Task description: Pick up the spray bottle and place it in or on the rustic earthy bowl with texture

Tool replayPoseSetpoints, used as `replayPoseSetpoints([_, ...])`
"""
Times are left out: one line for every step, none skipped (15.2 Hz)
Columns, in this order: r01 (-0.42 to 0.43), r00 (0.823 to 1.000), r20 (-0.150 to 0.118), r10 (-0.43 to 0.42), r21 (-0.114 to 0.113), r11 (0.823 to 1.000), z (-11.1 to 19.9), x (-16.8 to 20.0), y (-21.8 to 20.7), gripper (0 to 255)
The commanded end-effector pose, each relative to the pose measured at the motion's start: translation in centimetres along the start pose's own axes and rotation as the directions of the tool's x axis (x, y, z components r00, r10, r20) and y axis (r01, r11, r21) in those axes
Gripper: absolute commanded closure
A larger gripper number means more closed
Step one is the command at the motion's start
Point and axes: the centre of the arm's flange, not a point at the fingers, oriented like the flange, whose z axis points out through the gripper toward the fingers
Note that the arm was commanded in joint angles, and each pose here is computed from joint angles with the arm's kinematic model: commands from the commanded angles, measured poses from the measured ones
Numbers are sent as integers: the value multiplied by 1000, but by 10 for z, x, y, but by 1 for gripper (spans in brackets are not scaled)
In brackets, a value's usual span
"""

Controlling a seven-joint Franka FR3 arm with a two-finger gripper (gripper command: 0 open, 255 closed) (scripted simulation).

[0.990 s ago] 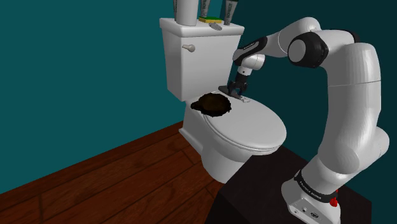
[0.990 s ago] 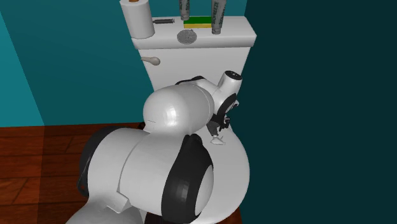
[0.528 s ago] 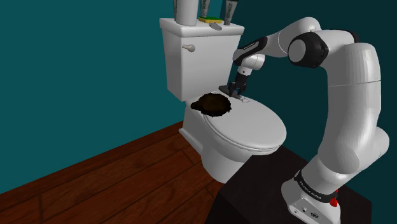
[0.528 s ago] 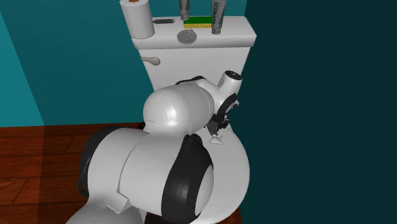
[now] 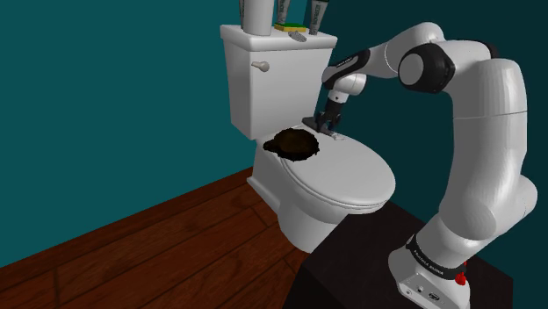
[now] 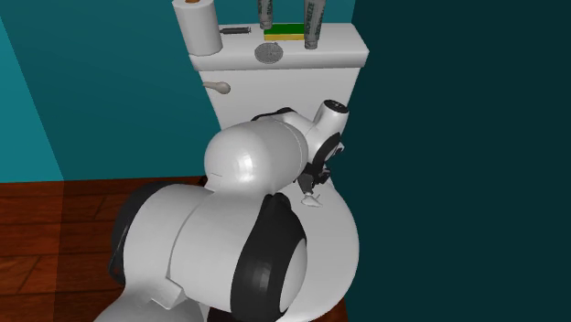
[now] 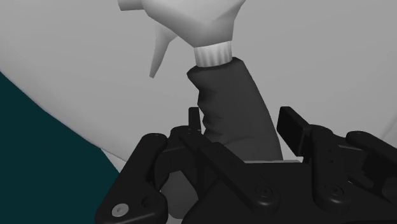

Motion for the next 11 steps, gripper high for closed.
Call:
replayPoseSetpoints([0, 1000, 0, 0, 0, 1000, -10, 0, -2, 255])
replayPoseSetpoints([0, 1000, 0, 0, 0, 1000, -15, -1, -3, 255])
replayPoseSetpoints([0, 1000, 0, 0, 0, 1000, -20, -1, -4, 255])
replayPoseSetpoints([0, 1000, 0, 0, 0, 1000, -25, -2, -5, 255])
replayPoseSetpoints([0, 1000, 0, 0, 0, 1000, -30, -2, -5, 255])
replayPoseSetpoints([0, 1000, 0, 0, 0, 1000, -35, -2, -6, 255])
replayPoseSetpoints([0, 1000, 0, 0, 0, 1000, -41, -3, -7, 255])
replayPoseSetpoints([0, 1000, 0, 0, 0, 1000, -46, -3, -8, 255])
replayPoseSetpoints([0, 1000, 0, 0, 0, 1000, -51, -4, -9, 255])
replayPoseSetpoints([0, 1000, 0, 0, 0, 1000, -56, -4, -10, 255])
replayPoseSetpoints([0, 1000, 0, 0, 0, 1000, -61, -4, -11, 255])
